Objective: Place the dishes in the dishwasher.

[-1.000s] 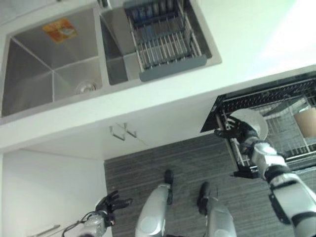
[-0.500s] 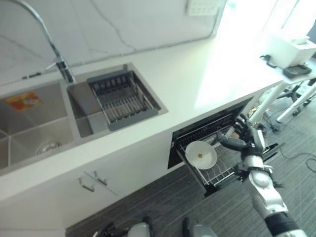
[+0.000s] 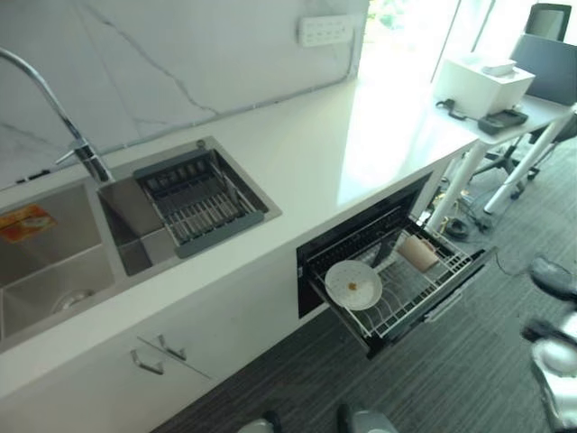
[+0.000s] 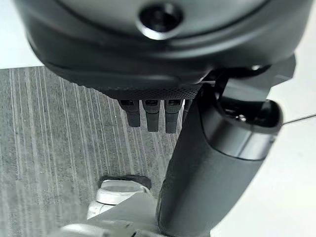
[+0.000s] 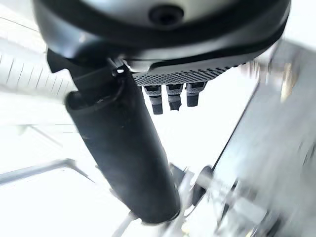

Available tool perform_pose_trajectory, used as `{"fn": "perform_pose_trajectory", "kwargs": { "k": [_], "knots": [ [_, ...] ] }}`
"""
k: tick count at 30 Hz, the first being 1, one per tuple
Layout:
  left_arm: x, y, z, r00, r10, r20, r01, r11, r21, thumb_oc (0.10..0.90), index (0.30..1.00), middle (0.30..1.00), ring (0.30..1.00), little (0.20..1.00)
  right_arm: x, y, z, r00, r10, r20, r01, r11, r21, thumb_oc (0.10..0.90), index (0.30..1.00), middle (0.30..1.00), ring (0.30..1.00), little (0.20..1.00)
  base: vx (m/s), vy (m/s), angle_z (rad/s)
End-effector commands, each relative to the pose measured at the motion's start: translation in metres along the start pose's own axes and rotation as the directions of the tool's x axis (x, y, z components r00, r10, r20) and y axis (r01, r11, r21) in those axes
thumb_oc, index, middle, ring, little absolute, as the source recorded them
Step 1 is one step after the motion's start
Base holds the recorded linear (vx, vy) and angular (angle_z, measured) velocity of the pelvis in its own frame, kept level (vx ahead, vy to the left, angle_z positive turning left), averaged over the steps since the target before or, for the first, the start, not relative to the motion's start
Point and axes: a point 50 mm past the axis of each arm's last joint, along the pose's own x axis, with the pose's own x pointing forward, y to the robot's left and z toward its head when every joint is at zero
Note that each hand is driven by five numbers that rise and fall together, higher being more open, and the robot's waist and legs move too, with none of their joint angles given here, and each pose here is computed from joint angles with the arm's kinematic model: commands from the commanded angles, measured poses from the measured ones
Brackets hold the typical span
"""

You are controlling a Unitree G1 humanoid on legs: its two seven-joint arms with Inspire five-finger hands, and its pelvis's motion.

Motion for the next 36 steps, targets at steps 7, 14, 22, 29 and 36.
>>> {"fn": "perform_pose_trajectory", "kwargs": {
  "k": [7,14,22,29,36],
  "knots": [
    [0.004,0.017,0.027,0.999,0.002,0.047,-0.003,1.0,0.03,0.8,0.9,0.9,0.9,0.9,-0.01,-0.002,-0.072,0.961,-0.038,-0.273,0.038,0.999,-0.006,0.8,0.9,0.9,0.9,0.9,0.03,-0.077,-0.05],
    [0.004,-0.011,0.079,0.984,-0.054,0.171,0.058,0.998,-0.021,0.8,0.9,0.9,0.9,0.9,-0.032,0.037,-0.091,0.911,0.191,-0.366,-0.23,0.971,-0.065,0.8,0.9,0.9,0.9,0.9,-0.09,-0.04,0.25],
    [0.001,0.005,0.127,0.963,0.002,0.27,0.026,0.994,-0.103,0.8,0.9,0.9,0.9,0.9,-0.005,0.098,-0.035,0.898,0.401,-0.179,-0.429,0.889,-0.159,0.8,0.9,0.9,0.9,0.9,-0.15,-0.046,0.39],
    [0.001,0.004,0.132,0.956,0.002,0.293,0.007,1.0,-0.03,0.8,0.9,0.9,0.9,0.9,0.043,0.119,0.052,0.926,0.371,0.07,-0.354,0.918,-0.18,0.8,0.9,0.9,0.9,0.9,-0.04,0.047,0.23],
    [-0.001,0.002,0.132,0.943,-0.048,0.329,0.031,0.998,0.057,0.8,0.9,0.9,0.9,0.9,0.082,0.105,0.148,0.923,0.211,0.321,-0.194,0.977,-0.085,0.8,0.9,0.9,0.9,0.9,0.02,0.078,0.08]
  ]
}}
